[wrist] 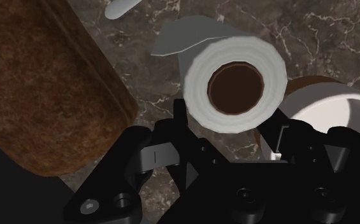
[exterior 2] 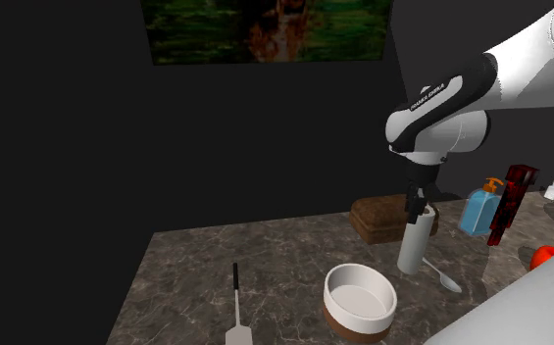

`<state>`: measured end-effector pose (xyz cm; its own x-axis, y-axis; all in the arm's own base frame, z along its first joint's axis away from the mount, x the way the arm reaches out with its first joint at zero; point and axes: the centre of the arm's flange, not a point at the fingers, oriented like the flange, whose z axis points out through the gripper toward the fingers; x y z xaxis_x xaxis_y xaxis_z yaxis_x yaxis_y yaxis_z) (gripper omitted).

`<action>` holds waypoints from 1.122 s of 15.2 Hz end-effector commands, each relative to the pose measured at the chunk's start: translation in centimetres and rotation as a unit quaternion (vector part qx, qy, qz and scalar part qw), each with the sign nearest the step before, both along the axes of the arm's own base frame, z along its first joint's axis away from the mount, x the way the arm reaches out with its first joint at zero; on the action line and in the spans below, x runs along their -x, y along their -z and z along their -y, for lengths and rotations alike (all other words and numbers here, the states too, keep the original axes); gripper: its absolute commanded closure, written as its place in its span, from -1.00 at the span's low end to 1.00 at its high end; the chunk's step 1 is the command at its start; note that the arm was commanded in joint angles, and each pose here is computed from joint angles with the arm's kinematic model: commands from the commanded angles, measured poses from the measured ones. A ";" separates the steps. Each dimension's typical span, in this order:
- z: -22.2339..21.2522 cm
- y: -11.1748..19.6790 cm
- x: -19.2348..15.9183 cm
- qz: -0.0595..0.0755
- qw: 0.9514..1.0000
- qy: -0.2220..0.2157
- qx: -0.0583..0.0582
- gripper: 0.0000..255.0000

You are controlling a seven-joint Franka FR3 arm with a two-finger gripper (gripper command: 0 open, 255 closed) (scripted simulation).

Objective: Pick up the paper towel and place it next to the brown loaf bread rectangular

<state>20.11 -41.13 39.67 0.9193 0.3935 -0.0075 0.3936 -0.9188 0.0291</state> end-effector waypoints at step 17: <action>-0.1 -3.4 0.0 0.000 1.000 0.000 0.000 -1.00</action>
<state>19.98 -41.12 41.83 0.9192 0.3937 -0.0067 0.3937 -0.9187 0.0313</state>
